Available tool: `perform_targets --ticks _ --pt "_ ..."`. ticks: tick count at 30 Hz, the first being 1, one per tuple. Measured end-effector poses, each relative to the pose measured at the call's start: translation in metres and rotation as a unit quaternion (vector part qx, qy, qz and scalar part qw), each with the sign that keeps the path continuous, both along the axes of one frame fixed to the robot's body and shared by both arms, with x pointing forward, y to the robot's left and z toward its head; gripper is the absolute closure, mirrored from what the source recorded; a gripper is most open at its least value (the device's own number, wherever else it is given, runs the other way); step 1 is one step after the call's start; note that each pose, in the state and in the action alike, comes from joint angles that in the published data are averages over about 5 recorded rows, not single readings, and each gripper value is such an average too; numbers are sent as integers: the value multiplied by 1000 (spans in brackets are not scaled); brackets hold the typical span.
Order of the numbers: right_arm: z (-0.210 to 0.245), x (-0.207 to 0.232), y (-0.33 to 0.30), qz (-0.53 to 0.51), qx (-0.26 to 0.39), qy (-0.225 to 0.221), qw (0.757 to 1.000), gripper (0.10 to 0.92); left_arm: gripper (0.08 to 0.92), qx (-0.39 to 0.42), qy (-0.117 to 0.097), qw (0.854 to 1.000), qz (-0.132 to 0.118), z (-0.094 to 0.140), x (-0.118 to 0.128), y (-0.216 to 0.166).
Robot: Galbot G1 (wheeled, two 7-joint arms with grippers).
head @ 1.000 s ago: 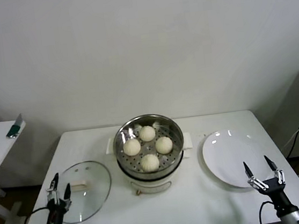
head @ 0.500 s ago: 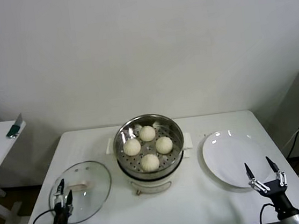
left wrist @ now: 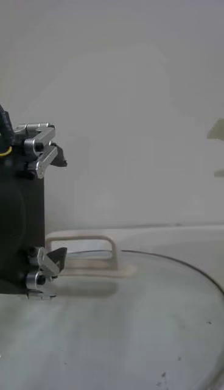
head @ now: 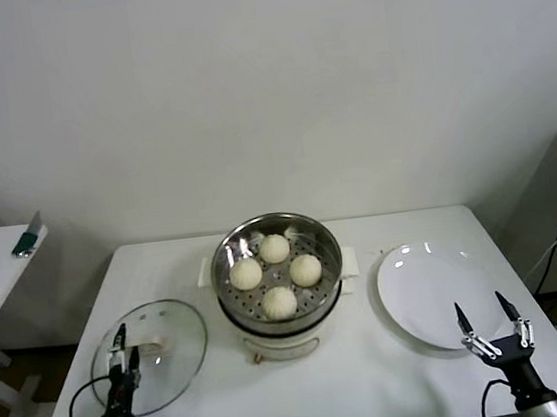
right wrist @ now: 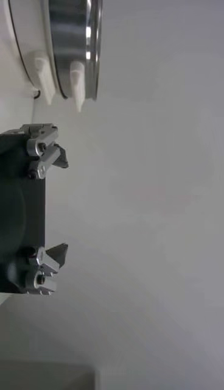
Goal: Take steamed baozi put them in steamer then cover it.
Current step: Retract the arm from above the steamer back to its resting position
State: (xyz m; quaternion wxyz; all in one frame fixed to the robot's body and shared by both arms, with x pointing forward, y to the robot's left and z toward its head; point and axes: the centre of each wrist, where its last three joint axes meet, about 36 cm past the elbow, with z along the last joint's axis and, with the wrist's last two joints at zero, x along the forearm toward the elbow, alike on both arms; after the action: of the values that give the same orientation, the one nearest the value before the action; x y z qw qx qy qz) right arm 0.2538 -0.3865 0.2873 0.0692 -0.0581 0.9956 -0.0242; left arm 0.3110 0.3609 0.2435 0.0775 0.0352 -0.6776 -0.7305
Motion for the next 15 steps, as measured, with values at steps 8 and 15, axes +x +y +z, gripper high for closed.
perform_targets --ticks 8,15 --pt "-1 -2 4 -2 1 -2 1000 200 313 1 5 1000 6 -8 7 3" --pt "0 -2 9 -1 0 -4 1000 200 521 1 10 1000 10 -14 12 4"
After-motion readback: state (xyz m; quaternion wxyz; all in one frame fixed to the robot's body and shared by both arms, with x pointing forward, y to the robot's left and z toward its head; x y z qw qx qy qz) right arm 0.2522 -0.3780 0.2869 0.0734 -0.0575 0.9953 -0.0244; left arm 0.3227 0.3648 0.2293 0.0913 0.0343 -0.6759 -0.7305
